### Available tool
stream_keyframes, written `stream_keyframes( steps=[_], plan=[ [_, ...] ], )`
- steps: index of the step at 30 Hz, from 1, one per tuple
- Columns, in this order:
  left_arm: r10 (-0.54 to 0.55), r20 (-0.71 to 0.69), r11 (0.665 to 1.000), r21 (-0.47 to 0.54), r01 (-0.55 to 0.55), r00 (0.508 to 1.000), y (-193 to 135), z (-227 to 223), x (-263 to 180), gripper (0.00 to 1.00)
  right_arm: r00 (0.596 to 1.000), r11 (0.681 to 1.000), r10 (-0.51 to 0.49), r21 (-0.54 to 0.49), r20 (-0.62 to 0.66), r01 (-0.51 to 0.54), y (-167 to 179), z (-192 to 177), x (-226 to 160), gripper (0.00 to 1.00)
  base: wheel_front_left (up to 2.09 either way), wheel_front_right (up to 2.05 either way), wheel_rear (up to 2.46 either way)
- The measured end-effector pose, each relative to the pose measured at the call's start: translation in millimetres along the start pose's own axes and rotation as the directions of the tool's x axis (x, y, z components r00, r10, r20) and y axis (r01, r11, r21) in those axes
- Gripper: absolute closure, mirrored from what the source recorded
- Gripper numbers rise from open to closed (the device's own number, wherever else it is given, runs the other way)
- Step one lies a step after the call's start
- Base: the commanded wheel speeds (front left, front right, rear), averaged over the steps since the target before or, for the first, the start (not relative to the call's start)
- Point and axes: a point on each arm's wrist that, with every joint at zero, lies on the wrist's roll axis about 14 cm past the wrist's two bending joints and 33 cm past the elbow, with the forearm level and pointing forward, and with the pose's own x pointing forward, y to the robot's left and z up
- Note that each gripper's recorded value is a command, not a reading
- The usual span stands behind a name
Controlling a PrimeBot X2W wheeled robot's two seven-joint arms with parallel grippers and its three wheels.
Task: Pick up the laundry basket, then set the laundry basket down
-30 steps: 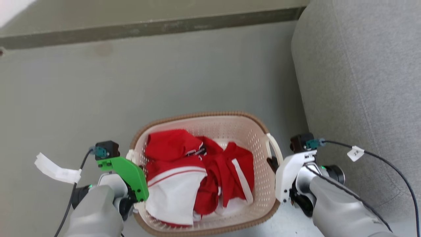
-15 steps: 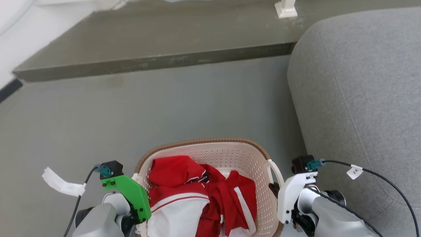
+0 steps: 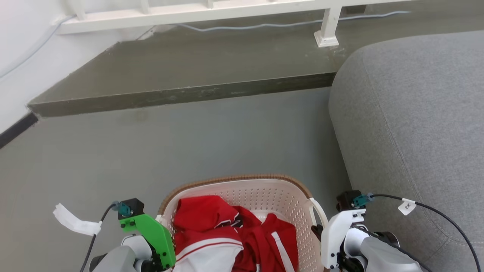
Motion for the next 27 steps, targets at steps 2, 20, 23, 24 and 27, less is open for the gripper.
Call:
stream_keyframes(
  steps=[2,20,23,24,27],
  plan=[
    [0.000,-0.001,1.000,0.001,0.000,1.000,-0.2,-1.9,-1.4,1.00,1.000,1.000,0.001,0.002,-0.005,-0.001,0.8,-1.0,-1.1,1.00,0.00,0.00,0.00],
    [-0.010,-0.016,1.000,-0.012,0.010,1.000,-2.4,-6.8,-2.4,1.00,1.000,1.000,-0.003,0.011,-0.021,0.003,0.0,-5.6,-1.8,1.00,0.00,0.00,0.00],
    [-0.010,-0.019,1.000,-0.010,0.010,1.000,-2.3,-7.8,-1.8,1.00,1.000,1.000,-0.003,0.011,-0.024,0.004,-0.4,-6.5,-1.5,1.00,0.00,0.00,0.00],
    [-0.010,-0.021,1.000,-0.010,0.010,1.000,-2.2,-8.0,-1.7,1.00,1.000,1.000,-0.004,0.012,-0.025,0.004,-0.5,-6.7,-1.4,1.00,0.00,0.00,0.00],
    [-0.010,-0.023,1.000,-0.015,0.010,1.000,-2.0,-8.6,-1.2,1.00,1.000,1.000,-0.004,0.014,-0.028,0.004,-0.8,-7.4,-1.2,1.00,0.00,0.00,0.00]
  ],
)
